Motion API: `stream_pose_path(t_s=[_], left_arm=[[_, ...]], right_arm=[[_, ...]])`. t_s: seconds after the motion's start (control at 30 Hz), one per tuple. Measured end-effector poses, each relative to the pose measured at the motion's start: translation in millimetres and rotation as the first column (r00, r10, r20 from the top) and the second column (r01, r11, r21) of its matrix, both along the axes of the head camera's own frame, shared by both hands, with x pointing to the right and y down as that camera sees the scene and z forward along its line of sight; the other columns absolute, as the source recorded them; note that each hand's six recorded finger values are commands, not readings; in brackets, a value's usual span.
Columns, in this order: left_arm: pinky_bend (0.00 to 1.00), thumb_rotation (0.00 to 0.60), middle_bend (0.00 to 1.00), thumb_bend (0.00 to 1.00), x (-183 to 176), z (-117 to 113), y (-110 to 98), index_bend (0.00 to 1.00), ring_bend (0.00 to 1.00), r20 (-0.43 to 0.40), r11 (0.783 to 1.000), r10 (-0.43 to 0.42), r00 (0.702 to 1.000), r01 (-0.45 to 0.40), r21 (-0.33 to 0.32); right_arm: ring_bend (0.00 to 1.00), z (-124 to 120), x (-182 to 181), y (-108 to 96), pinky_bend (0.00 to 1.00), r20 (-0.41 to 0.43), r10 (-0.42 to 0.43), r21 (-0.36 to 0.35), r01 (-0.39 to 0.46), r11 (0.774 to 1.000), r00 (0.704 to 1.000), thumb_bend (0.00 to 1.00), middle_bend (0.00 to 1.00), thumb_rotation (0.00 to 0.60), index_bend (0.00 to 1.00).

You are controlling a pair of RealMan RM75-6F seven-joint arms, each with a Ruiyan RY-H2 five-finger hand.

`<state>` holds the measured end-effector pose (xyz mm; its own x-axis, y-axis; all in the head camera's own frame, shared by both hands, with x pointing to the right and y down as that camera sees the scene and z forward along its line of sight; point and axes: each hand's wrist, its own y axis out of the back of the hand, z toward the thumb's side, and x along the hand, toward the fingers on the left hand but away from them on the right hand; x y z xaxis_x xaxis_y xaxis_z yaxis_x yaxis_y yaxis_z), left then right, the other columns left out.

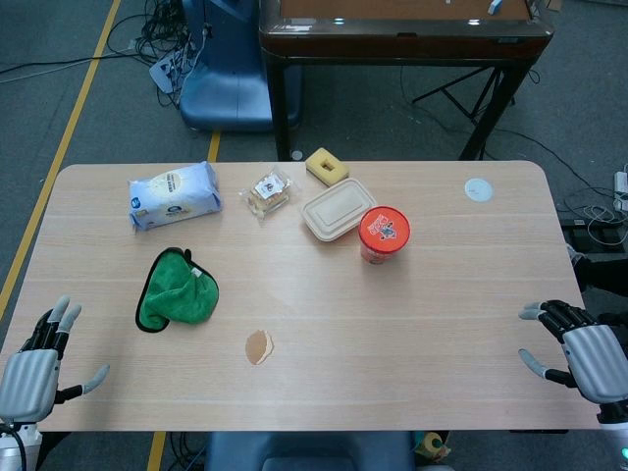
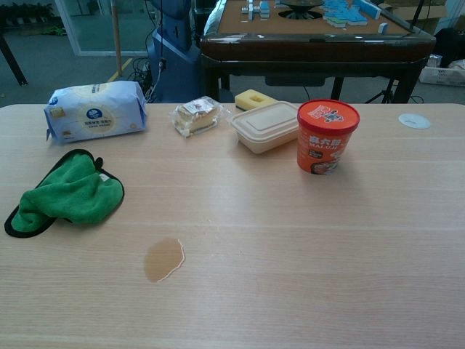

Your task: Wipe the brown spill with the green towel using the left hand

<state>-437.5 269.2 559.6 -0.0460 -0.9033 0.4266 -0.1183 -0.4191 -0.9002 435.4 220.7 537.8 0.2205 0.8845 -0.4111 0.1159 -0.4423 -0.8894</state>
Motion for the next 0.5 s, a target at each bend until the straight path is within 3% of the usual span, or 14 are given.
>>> stream_pose_path(t_s=[0.23, 0.5], left_arm=[[0.3, 0.6, 0.02, 0.15, 2.6, 6.0, -10.7, 0.08, 0.06, -0.017, 1.0, 0.026, 1.0, -0.027, -0.014], [0.29, 0.6, 0.02, 0.15, 21.2, 22.1, -42.9, 0.08, 0.06, -0.061, 0.99, 0.127, 0.99, -0.13, -0.05]], right_arm=[[0.25, -2.7, -1.0, -2.2, 0.32, -0.002, -0.005, 0.009, 0.005, 1.0, 1.0, 0.33, 0.32, 0.6, 0.34], [0.25, -14.4, -2.1, -9.2, 0.32, -0.019, -0.008, 0.045, 0.009, 0.999, 1.0, 0.33, 0.32, 0.6, 0.34]])
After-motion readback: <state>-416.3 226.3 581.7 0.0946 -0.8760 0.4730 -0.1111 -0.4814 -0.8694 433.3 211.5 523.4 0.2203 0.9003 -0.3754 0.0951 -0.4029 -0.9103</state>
